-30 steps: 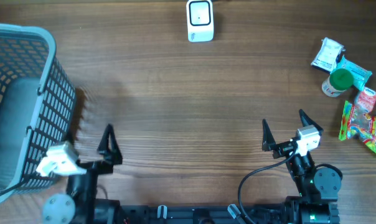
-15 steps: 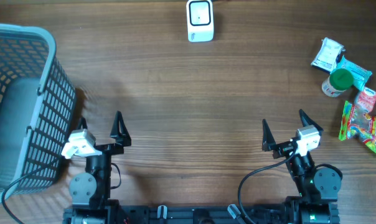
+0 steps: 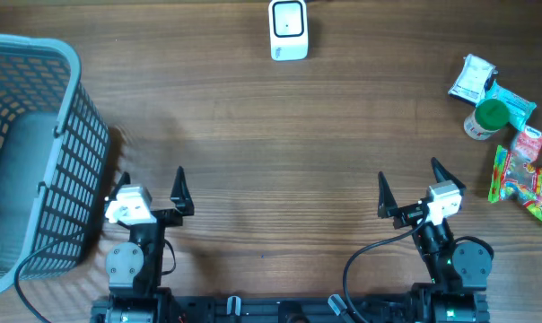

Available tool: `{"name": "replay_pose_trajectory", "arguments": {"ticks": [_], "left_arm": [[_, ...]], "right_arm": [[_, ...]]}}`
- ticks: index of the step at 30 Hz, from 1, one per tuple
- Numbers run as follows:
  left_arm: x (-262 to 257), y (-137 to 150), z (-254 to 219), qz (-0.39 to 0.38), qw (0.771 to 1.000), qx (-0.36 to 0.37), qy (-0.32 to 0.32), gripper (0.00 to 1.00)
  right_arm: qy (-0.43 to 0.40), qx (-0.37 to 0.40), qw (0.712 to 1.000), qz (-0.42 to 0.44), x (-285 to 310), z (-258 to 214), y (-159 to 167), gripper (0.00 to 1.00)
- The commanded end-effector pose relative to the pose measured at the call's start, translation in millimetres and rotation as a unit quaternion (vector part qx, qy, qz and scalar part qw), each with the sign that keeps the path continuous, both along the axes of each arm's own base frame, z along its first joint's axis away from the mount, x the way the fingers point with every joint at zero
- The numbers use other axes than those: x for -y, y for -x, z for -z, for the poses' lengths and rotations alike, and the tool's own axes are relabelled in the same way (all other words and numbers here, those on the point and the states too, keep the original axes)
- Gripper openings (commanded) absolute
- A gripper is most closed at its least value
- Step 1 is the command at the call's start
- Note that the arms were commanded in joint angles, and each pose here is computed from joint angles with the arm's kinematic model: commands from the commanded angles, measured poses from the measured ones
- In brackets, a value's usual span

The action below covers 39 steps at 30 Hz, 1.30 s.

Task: Scan the item barcode

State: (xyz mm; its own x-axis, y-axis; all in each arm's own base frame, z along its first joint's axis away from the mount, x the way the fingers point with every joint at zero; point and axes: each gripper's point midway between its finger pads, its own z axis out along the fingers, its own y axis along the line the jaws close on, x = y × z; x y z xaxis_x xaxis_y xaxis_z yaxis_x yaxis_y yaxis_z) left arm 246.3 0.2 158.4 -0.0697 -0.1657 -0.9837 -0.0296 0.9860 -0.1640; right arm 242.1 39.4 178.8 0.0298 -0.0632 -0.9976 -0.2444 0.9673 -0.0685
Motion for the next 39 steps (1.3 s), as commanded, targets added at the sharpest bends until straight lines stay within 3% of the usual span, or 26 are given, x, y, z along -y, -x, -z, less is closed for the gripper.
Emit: {"name": "replay_pose_trajectory", "arguments": {"ticks": [1,18,39], "left_arm": [[10,0,2,0.033,0.999,-0.001,-0.035,1.00],[-10,0,2,-0.008,0.999,-0.001,-0.031,1.00],[-9,0,2,-0.006,0.999,-0.002,-0.031,1.00]], "right_arm": [[-0.007,0.003,1.000,0.001,0,-2,1,1.00],[-0.007,0.003,1.000,0.001,0,-2,1,1.00],[-0.007,0.003,1.000,0.001,0,-2,1,1.00]]}}
